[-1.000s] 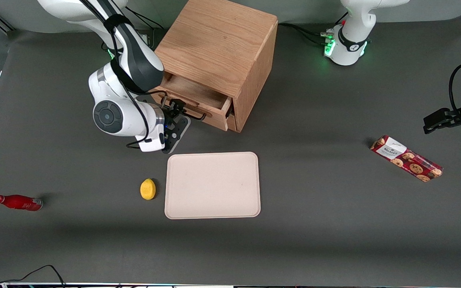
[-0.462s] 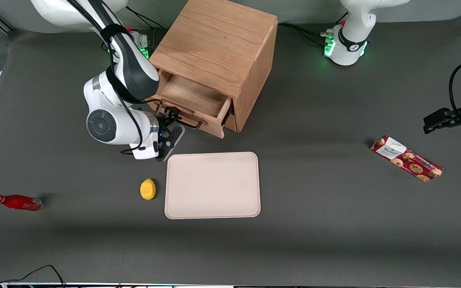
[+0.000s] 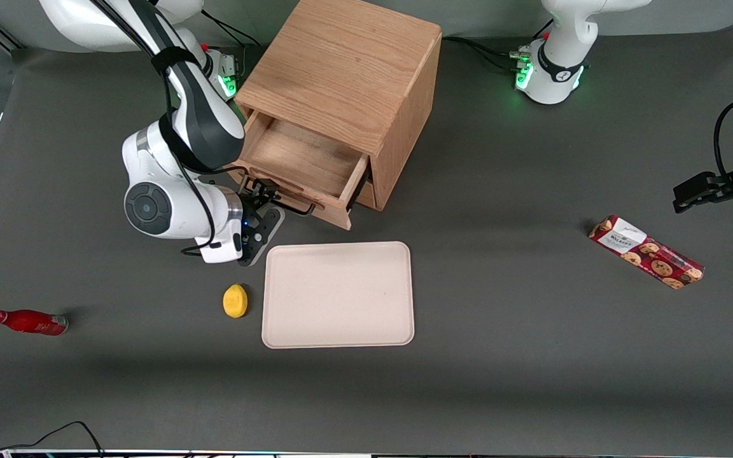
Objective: Open upper drawer
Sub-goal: 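Pull the handle outward with the right gripper, sliding the drawer open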
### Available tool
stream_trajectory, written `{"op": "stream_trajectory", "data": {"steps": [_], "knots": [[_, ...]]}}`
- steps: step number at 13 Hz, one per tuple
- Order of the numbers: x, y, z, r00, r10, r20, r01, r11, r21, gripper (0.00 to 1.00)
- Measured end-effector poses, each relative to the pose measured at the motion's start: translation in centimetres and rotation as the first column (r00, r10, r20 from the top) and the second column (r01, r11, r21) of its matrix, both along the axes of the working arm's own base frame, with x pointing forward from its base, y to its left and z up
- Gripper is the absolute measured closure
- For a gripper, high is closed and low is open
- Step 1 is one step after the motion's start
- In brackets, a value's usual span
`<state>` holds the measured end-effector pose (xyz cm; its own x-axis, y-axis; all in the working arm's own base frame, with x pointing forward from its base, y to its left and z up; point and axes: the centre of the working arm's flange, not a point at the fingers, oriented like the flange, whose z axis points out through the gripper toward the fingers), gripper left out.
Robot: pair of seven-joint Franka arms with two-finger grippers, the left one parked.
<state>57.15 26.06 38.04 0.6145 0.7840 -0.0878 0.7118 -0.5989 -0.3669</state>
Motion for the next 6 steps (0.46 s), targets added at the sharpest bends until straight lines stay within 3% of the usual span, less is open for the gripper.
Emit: {"op": "stream_trajectory", "data": {"steps": [6], "knots": [[1.4,-0.8,-0.1,1.0,0.014,0.018,-0.014,1.0,0.004,0.0]]}}
